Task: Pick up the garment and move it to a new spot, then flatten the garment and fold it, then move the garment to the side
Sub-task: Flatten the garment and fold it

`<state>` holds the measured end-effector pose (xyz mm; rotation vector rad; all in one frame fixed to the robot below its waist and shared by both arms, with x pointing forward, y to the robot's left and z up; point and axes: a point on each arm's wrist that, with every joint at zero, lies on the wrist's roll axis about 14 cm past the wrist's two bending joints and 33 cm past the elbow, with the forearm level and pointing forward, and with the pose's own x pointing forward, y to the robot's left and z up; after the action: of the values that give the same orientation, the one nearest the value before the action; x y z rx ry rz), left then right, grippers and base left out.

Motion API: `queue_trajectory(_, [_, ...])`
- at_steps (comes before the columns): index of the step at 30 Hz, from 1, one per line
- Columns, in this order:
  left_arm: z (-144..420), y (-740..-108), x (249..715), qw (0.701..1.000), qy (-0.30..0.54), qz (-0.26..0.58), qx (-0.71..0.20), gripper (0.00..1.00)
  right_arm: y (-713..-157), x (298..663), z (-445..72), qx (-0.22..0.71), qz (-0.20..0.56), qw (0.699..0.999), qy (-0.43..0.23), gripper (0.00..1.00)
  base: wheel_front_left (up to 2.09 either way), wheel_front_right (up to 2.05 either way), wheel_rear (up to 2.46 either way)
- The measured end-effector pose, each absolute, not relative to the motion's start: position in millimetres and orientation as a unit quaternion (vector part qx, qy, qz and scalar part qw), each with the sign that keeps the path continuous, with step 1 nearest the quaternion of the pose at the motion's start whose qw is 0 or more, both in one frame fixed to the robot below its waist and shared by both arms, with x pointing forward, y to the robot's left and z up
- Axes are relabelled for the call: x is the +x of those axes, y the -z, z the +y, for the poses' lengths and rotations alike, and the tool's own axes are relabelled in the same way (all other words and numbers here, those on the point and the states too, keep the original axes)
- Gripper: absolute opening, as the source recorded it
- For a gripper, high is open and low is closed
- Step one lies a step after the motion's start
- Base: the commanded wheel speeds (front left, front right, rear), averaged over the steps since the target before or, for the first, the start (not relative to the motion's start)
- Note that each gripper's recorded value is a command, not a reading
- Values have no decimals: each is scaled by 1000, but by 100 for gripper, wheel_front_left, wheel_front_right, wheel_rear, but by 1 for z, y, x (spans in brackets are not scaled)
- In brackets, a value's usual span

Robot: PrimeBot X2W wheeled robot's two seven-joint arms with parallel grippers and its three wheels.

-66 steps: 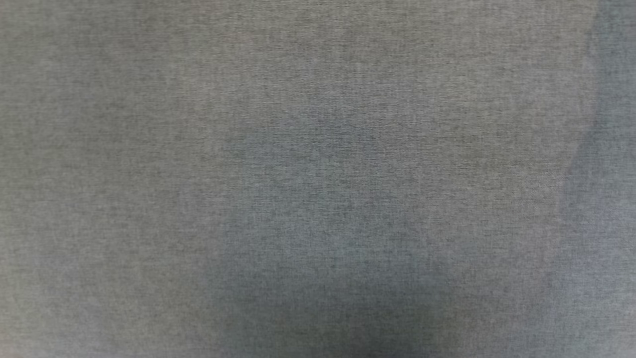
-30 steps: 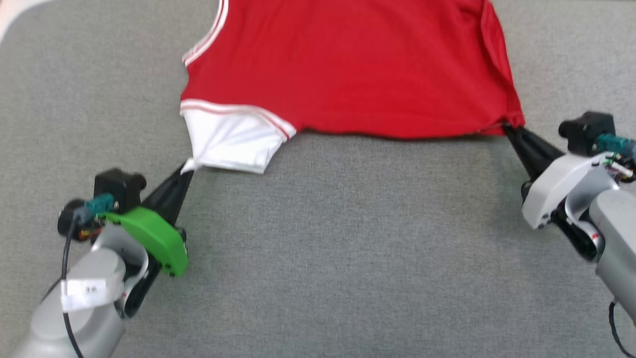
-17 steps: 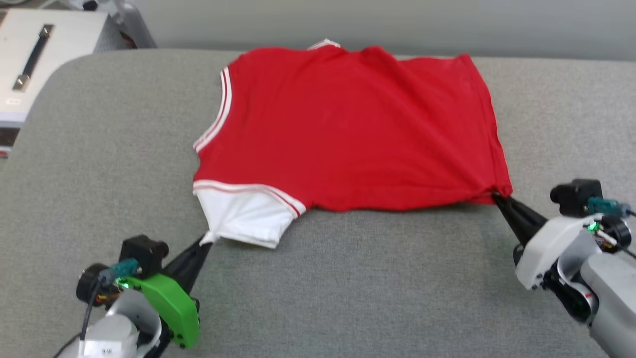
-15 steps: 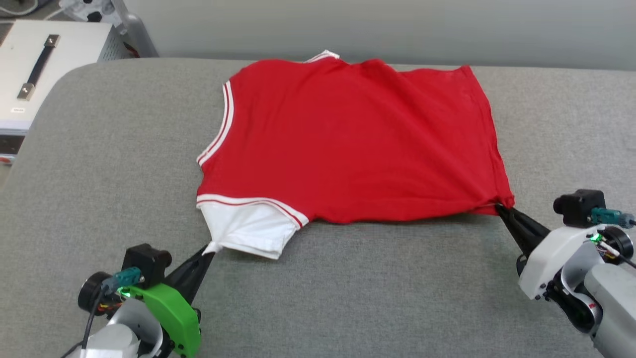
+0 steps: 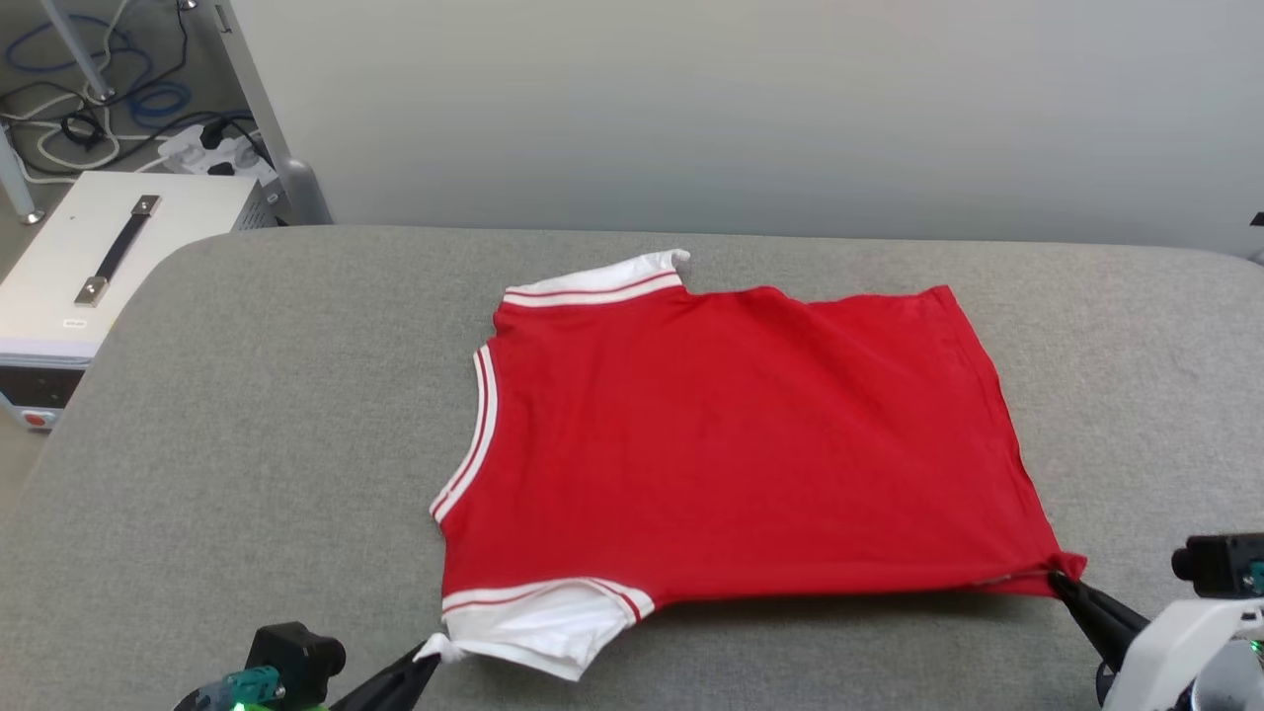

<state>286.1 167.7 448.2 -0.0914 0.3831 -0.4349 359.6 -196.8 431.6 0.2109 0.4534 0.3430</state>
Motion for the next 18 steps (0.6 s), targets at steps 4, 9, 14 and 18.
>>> queue_trajectory(4, [164,-449,275,956,221,189,-50,0,-423,336,-208,111,248,949,-158,0,0,0,0])
queue_trajectory(9, [162,-444,260,949,230,208,-52,0,-413,308,-209,114,286,937,-164,0,0,0,0])
queue_trajectory(14, [159,-433,235,935,247,248,-54,0,-405,283,-214,115,324,924,-166,0,0,0,0])
queue_trajectory(18, [158,-435,231,932,254,253,-53,0,-412,283,-216,119,315,927,-164,0,0,0,0])
